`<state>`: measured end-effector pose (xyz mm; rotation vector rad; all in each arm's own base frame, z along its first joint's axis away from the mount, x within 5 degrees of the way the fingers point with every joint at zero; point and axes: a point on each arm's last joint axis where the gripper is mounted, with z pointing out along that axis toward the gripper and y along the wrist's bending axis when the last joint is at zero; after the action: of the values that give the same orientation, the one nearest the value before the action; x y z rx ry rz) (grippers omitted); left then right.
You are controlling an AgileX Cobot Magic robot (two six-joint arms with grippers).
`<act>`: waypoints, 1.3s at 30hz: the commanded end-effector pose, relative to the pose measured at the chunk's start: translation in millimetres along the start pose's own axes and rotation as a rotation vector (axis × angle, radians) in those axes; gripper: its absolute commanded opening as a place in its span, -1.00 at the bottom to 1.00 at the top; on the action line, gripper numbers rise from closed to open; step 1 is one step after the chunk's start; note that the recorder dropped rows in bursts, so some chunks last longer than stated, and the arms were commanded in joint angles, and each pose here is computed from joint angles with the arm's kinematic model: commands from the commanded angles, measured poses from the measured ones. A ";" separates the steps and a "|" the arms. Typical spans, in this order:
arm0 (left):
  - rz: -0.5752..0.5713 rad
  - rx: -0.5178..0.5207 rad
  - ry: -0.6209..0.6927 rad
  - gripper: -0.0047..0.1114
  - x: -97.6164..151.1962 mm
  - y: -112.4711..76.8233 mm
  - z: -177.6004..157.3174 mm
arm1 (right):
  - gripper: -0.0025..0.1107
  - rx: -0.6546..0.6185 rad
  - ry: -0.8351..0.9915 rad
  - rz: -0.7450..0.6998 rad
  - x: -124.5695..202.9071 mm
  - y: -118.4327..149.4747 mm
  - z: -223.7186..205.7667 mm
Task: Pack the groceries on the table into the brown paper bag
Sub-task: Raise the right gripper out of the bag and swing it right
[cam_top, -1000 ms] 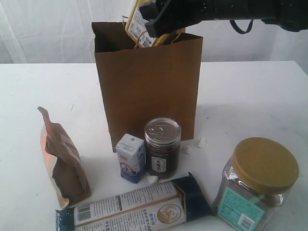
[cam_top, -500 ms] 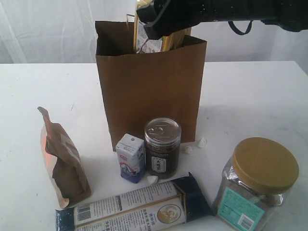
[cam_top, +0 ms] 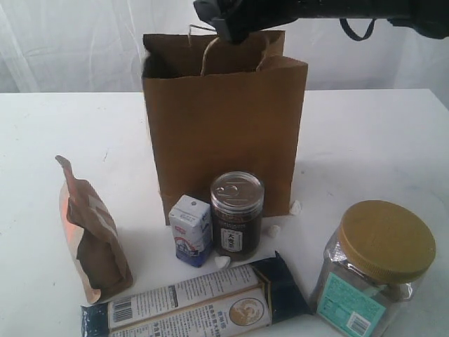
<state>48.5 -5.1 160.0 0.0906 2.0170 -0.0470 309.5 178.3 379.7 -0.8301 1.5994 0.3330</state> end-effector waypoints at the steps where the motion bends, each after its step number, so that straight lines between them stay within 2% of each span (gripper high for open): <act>1: 0.005 0.008 0.032 -0.92 3.7 -0.5 0.1 | 0.56 0.025 -0.016 0.006 -4.4 -3.0 -2.8; 14: 0.005 0.008 0.032 -0.92 3.7 -0.5 0.1 | 0.56 0.034 -0.021 0.005 -5.6 -3.8 -4.1; 21: 0.005 0.008 0.032 -0.92 3.7 -0.5 0.1 | 0.56 0.158 -0.105 0.034 -28.0 -13.8 -30.6; 23: 0.005 0.008 0.032 -0.92 3.7 -0.5 0.1 | 0.56 0.194 -0.106 0.034 -27.3 -23.6 -35.8; 26: 0.005 0.008 0.032 -0.92 3.7 -0.5 0.1 | 0.56 0.204 -0.109 0.163 -24.0 -32.2 -38.3; 29: 0.005 0.008 0.032 -0.92 3.7 -0.5 0.1 | 0.56 0.021 -0.070 0.171 -21.9 -15.5 -36.1; 34: 0.005 0.008 0.030 -0.92 3.6 -0.4 0.1 | 0.56 -0.275 0.093 0.006 -7.5 11.7 -39.7; 36: 0.005 0.008 0.030 -0.92 3.6 -0.4 0.1 | 0.56 -0.341 0.163 0.020 -1.5 17.4 -42.3; 39: 0.005 0.008 0.030 -0.92 3.6 -0.4 0.1 | 0.56 -0.347 0.222 0.157 0.6 19.2 -45.0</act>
<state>48.5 -5.1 160.0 0.0906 2.0170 -0.0470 267.2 165.1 381.8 -1.0741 1.7911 0.6188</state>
